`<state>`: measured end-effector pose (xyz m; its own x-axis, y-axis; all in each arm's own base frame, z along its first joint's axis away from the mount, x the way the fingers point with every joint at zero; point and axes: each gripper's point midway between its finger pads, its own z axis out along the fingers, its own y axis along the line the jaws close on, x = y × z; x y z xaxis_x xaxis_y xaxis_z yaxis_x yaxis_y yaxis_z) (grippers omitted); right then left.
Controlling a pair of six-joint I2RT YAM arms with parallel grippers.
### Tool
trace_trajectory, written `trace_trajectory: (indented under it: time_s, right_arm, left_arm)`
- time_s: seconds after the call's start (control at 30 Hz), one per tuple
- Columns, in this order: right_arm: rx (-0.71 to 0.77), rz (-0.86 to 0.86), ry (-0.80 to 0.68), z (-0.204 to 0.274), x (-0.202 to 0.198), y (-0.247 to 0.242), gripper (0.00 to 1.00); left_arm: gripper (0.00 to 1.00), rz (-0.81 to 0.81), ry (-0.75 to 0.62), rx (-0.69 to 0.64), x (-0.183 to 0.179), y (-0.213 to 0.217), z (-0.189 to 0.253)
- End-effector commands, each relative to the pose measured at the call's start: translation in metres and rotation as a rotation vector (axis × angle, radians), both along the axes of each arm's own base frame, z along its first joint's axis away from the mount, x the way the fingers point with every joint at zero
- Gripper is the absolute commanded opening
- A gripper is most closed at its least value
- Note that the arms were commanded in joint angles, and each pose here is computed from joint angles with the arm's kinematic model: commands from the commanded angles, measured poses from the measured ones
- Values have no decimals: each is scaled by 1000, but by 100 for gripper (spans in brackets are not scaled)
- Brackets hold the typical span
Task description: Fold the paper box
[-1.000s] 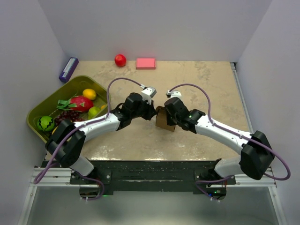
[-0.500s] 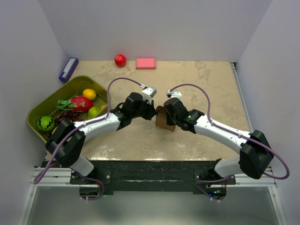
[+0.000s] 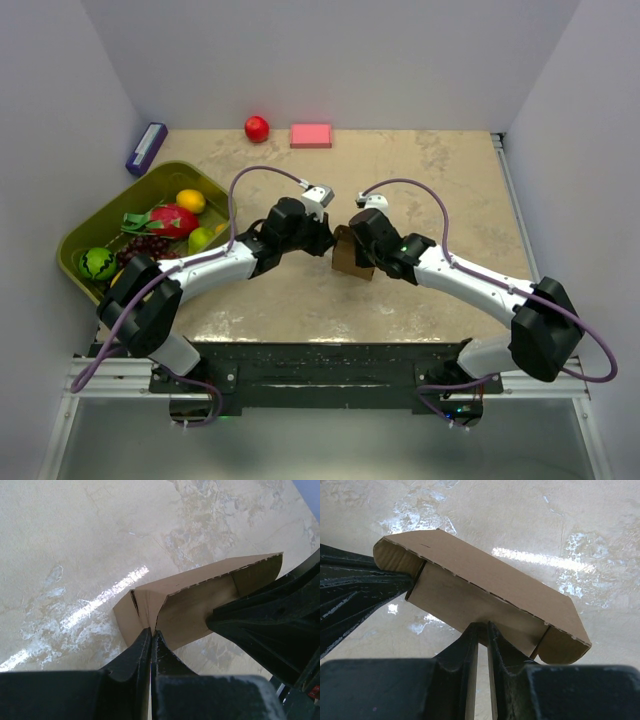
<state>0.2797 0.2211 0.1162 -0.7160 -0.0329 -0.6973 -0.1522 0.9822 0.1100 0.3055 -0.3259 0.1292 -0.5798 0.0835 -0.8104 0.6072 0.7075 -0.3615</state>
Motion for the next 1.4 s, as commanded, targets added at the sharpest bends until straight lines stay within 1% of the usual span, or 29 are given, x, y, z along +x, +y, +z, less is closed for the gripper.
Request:
trace_trajectory:
  time_s: [0.0, 0.17, 0.33, 0.5, 0.67, 0.73, 0.77, 0.83, 0.87, 0.93, 0.97, 1.03, 1.07, 1.17, 1.27, 1.37]
  right_arm:
    - [-94, -21, 99, -36, -16, -17, 15]
    - [-95, -22, 98, -36, -16, -18, 15]
    - [-91, -22, 98, -35, -16, -18, 15]
    - [-92, -22, 99, -36, -16, -17, 15]
    - [-91, -22, 101, -36, -16, -17, 15]
    - [-91, -23, 99, -35, -16, -17, 15]
    - [-90, -22, 100, -35, -16, -17, 15]
    - [-92, -23, 101, -35, -16, -17, 15]
    - [-93, -24, 100, -34, -15, -17, 15]
    - [-88, -24, 95, -33, -15, -17, 15]
    - [-90, -24, 97, -33, -15, -17, 15]
    - [-87, -23, 94, -32, -15, -17, 15]
    - [-89, -23, 96, -33, -15, -17, 15]
    - [-90, -23, 96, -32, -16, -18, 15]
    - [-87, -20, 95, -32, -16, -17, 15]
    - [-85, -17, 95, -32, -16, -17, 15]
  left_arm:
    - [0, -66, -26, -96, -9, -21, 26]
    - [0, -63, -17, -81, -12, -19, 18]
    - [0, -28, -13, -8, -10, -7, 1]
    - [0, -25, 21, 50, -19, 4, -24]
    - [0, 1, 6, 90, -20, 13, -30]
    - [6, -1, -18, 83, -19, 13, -22]
    - [12, -7, -31, 81, -19, 13, -19]
    - [19, -24, -48, 64, -19, 9, -9]
    - [25, -30, -58, 60, -18, 8, -6]
    - [32, -34, -83, 42, -16, 5, 7]
    - [39, -36, -99, 35, -15, 5, 14]
    - [44, -31, -123, 24, -12, 5, 25]
    - [49, -30, -143, 22, -12, 6, 32]
    - [57, -30, -198, -1, -11, 8, 52]
    - [59, -11, -243, 4, -6, 11, 61]
    - [58, -2, -276, 0, 0, 10, 68]
